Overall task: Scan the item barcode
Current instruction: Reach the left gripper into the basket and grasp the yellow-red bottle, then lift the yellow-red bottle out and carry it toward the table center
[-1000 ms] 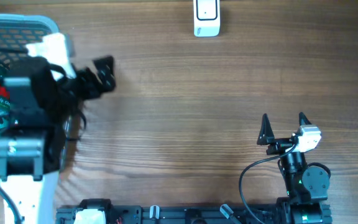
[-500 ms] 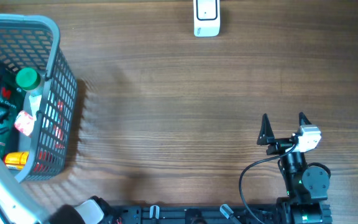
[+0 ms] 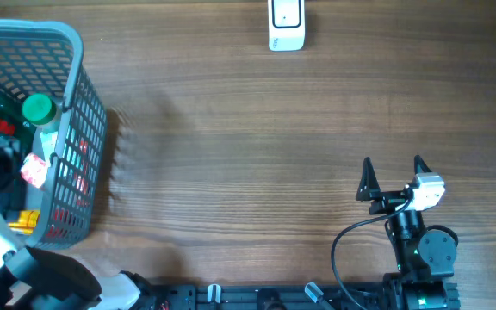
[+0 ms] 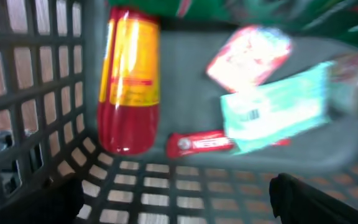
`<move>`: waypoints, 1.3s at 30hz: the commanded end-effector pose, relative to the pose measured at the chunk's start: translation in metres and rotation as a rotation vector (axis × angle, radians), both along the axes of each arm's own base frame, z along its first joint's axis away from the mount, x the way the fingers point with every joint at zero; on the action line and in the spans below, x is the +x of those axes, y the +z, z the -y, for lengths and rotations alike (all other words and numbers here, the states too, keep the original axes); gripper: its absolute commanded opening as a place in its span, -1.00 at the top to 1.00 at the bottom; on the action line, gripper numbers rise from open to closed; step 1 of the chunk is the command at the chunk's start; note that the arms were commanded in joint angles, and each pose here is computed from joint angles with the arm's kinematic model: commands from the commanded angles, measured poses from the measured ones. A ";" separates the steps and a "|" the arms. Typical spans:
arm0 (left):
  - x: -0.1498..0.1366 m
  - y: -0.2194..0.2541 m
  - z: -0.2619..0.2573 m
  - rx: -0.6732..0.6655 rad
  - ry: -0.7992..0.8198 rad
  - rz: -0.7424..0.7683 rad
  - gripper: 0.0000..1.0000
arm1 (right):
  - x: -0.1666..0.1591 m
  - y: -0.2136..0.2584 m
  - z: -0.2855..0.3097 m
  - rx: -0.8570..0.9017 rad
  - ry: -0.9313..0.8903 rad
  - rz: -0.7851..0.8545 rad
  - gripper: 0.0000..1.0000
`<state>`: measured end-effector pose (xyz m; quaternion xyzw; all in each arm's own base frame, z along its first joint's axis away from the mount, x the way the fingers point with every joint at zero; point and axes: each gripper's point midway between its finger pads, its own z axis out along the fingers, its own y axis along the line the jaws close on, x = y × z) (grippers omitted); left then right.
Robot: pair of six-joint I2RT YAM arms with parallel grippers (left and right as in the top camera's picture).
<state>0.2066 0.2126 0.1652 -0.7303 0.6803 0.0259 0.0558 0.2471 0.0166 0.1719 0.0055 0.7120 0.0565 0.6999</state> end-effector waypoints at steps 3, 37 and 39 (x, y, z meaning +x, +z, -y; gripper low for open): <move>-0.025 -0.044 -0.002 0.020 0.023 -0.124 -1.00 | -0.001 0.003 -0.003 -0.008 0.015 0.013 -1.00; -0.037 -0.151 0.004 0.040 0.025 -0.139 -0.97 | -0.001 0.003 -0.003 -0.008 0.015 0.013 -0.99; -0.039 -0.151 0.005 0.035 0.025 -0.144 -0.57 | -0.001 0.003 -0.003 -0.008 0.015 0.013 -0.99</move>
